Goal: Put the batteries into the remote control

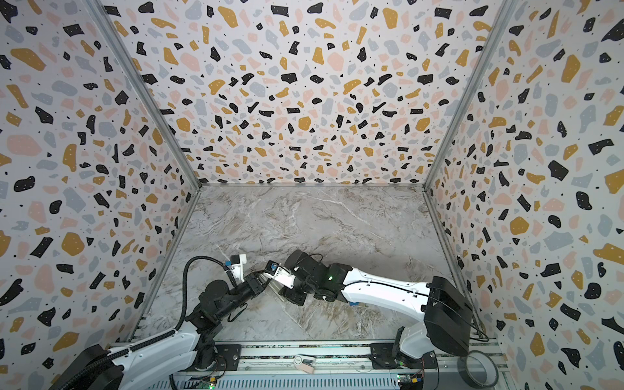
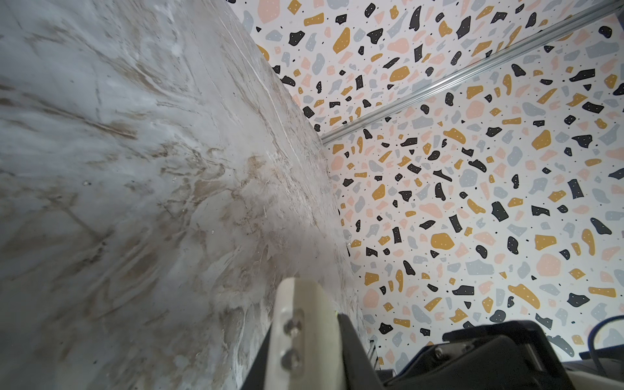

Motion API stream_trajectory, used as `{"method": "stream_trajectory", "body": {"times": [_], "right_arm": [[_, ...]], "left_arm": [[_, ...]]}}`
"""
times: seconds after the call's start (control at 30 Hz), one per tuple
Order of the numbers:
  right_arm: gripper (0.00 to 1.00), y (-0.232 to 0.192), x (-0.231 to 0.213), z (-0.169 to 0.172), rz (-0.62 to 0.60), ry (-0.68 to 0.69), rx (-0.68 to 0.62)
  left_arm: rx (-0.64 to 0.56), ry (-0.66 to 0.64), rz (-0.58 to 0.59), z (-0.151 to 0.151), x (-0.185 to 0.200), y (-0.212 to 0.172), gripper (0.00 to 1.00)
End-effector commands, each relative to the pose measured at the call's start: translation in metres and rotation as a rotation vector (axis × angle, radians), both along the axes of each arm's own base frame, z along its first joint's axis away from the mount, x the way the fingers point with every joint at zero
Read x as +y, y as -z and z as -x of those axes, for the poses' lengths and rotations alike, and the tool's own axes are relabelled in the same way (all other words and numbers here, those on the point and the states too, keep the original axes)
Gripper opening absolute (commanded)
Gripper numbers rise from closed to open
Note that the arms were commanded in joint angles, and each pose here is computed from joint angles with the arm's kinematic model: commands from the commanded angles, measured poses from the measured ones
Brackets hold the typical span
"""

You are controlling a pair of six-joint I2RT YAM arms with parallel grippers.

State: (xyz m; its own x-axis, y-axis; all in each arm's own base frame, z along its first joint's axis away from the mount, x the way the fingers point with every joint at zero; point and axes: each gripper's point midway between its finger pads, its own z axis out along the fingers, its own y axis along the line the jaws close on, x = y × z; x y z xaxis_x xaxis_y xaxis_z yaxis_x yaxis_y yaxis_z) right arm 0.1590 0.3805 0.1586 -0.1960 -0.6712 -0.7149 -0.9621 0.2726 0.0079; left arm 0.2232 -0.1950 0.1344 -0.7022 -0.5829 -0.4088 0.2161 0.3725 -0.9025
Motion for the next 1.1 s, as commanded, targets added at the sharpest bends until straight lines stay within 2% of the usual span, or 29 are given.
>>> {"method": "stream_trajectory", "body": {"times": [0.0, 0.13, 0.47, 0.87, 1.07], "right_arm": [[0.42, -0.029, -0.007, -0.021, -0.078, 0.086, 0.022], [0.36, -0.032, -0.011, -0.036, -0.093, 0.122, 0.032], [0.27, -0.029, 0.013, -0.020, -0.106, 0.001, 0.060], [0.15, -0.009, 0.016, -0.027, -0.050, 0.020, 0.067], [0.12, -0.003, 0.018, -0.027, -0.044, 0.016, 0.074]], "left_arm": [[-0.066, 0.022, 0.044, 0.003, -0.004, -0.017, 0.00], [-0.068, 0.030, 0.043, 0.004, -0.004, -0.018, 0.00], [-0.067, 0.034, 0.038, 0.003, -0.005, -0.017, 0.00], [-0.069, 0.040, 0.036, 0.003, -0.007, -0.018, 0.00], [-0.068, 0.042, 0.038, 0.004, -0.007, -0.018, 0.00]]}}
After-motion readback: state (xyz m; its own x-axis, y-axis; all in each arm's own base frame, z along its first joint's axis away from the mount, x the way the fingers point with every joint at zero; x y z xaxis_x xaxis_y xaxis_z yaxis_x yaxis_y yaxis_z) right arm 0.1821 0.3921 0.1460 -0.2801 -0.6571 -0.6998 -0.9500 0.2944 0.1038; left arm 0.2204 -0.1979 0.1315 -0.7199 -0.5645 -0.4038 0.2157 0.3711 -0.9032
